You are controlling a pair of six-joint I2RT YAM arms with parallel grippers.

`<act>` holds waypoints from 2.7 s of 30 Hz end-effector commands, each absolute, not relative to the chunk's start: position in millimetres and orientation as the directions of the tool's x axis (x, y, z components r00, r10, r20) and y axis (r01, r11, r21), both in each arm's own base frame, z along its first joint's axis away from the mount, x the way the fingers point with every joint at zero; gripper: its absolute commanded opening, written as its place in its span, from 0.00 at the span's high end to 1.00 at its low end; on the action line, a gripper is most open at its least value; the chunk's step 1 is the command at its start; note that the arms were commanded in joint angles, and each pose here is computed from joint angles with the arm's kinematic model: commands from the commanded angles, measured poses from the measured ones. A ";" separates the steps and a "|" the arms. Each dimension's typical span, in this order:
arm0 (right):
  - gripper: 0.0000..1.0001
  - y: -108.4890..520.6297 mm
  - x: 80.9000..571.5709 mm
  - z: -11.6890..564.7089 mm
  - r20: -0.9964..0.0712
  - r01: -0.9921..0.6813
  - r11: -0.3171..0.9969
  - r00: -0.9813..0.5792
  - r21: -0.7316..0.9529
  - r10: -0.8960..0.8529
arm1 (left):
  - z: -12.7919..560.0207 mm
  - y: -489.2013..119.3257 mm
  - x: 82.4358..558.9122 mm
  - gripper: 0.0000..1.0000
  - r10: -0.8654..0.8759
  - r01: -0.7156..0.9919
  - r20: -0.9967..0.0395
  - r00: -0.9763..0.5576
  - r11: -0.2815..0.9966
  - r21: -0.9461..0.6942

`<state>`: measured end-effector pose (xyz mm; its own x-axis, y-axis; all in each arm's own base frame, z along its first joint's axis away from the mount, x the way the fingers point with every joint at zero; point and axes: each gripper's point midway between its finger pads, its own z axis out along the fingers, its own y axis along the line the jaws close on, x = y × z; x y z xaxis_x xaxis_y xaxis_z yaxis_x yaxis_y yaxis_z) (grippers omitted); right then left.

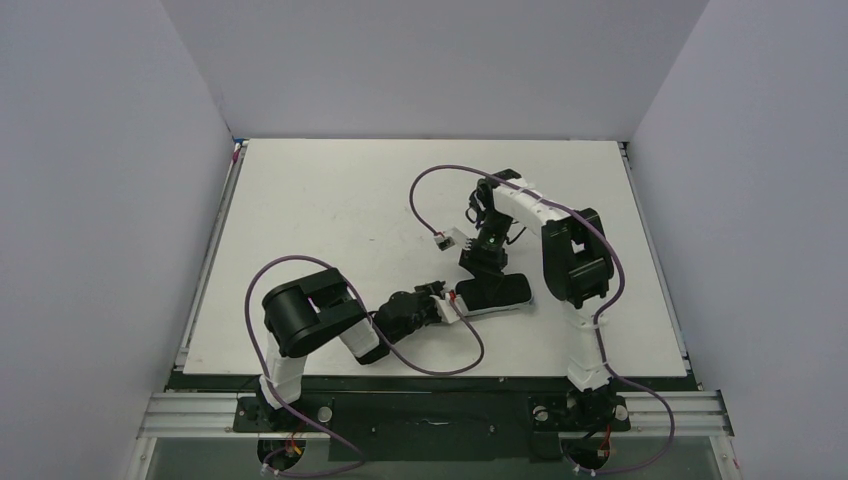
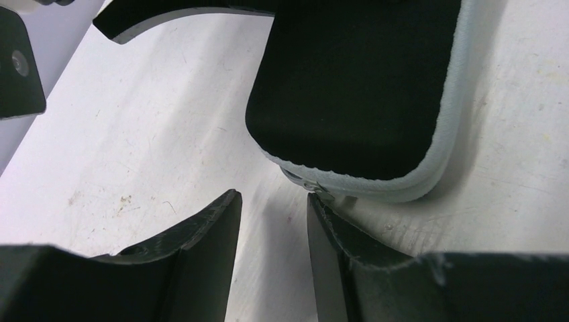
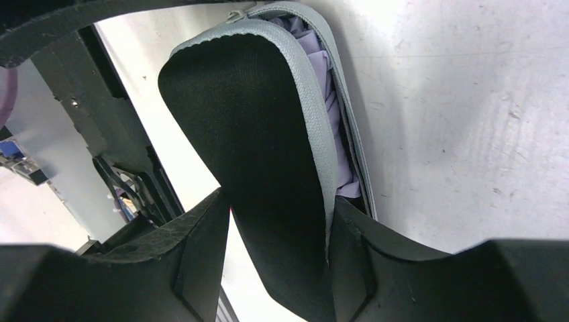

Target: Open the umbrella

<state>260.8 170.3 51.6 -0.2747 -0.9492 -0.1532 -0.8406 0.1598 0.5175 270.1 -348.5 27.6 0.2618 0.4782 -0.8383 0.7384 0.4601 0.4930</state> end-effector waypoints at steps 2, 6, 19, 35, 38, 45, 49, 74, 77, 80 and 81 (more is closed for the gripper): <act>1.00 185.2 263.6 29.5 -0.176 -0.832 0.146 -0.278 0.536 -0.944 | 6.2 -349.0 256.1 0.57 0.500 0.789 -0.833 0.239 0.400 0.466; 1.00 188.6 266.3 28.8 -0.176 -0.829 0.161 -0.296 0.536 -0.939 | 3.6 -353.2 250.1 0.52 0.489 0.811 -0.840 0.236 0.378 0.447; 1.00 186.7 270.6 29.5 -0.178 -0.826 0.162 -0.300 0.539 -0.937 | -4.1 -347.1 220.0 0.51 0.486 0.886 -0.861 0.152 0.319 0.336; 1.00 177.5 242.5 26.9 -0.154 -0.814 0.063 -0.184 0.578 -0.971 | -3.4 -362.1 254.4 0.78 0.537 0.809 -0.798 0.275 0.320 0.494; 1.00 177.6 242.3 26.2 -0.150 -0.810 0.059 -0.179 0.584 -0.972 | -0.6 -357.7 254.1 0.78 0.536 0.813 -0.800 0.269 0.319 0.488; 1.00 186.5 245.2 25.6 -0.161 -0.800 0.087 -0.224 0.594 -0.961 | 1.6 -361.0 249.0 0.71 0.513 0.829 -0.819 0.256 0.319 0.459; 1.00 186.7 247.7 25.2 -0.162 -0.801 0.093 -0.231 0.591 -0.959 | 3.0 -368.1 241.1 0.74 0.489 0.849 -0.825 0.283 0.273 0.453; 1.00 178.3 250.9 27.2 -0.170 -0.810 0.088 -0.226 0.580 -0.959 | -6.8 -370.2 229.5 0.79 0.476 0.895 -0.855 0.206 0.261 0.361; 1.00 177.8 249.6 27.3 -0.176 -0.812 0.073 -0.212 0.579 -0.961 | -5.9 -369.6 229.1 0.85 0.475 0.895 -0.856 0.207 0.261 0.361; 1.00 177.6 249.0 26.7 -0.177 -0.815 0.061 -0.198 0.576 -0.964 | -5.1 -369.7 227.7 0.88 0.471 0.898 -0.856 0.213 0.252 0.362; 1.00 177.5 249.2 26.7 -0.178 -0.816 0.060 -0.197 0.576 -0.964 | -5.0 -370.0 226.7 0.90 0.470 0.899 -0.857 0.214 0.248 0.361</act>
